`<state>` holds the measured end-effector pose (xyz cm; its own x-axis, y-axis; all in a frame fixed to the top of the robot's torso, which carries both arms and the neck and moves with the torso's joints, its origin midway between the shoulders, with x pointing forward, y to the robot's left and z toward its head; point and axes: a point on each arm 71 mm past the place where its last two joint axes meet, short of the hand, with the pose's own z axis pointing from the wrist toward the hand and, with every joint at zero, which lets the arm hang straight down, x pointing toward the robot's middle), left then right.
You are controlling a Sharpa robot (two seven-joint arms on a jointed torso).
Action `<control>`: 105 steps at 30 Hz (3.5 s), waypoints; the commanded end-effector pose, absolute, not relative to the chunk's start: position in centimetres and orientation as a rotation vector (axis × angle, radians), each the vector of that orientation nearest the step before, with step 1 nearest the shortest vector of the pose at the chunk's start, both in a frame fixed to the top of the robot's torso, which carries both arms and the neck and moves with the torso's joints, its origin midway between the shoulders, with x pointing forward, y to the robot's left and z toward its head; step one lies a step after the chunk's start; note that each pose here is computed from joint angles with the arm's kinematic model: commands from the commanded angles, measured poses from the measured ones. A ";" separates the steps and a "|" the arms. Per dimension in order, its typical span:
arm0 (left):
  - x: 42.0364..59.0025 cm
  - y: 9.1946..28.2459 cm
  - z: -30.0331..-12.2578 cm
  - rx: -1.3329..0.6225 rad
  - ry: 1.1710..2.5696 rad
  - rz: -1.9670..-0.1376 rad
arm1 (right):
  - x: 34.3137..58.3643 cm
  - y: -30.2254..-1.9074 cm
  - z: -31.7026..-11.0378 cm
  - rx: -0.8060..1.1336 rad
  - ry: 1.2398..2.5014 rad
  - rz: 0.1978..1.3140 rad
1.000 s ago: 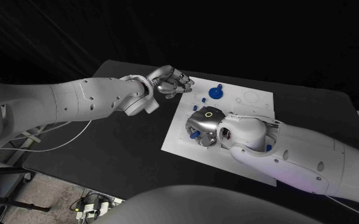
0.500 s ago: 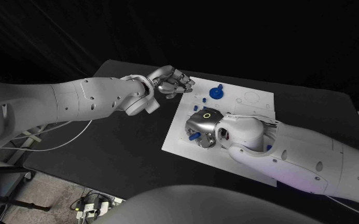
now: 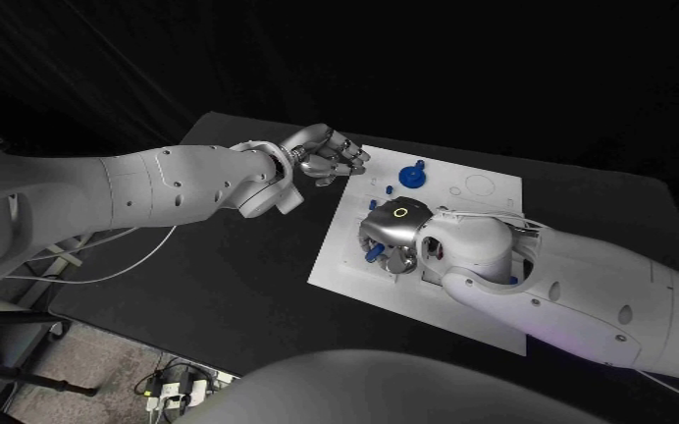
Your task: Assemble the parts on the task board
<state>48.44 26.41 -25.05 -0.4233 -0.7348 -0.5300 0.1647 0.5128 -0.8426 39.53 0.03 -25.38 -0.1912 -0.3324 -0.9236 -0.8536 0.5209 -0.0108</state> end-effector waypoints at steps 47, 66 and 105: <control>48.1 26.1 -26.1 -0.496 1.768 -1.099 | 40.0 -0.2 -26.0 -0.958 1.755 0.678; 48.1 26.0 -26.2 -0.496 1.774 -1.102 | 39.9 0.0 -26.5 -0.986 1.745 0.652; 48.1 25.9 -26.3 -0.498 1.790 -1.103 | 39.6 -0.1 -27.0 -1.018 1.750 0.619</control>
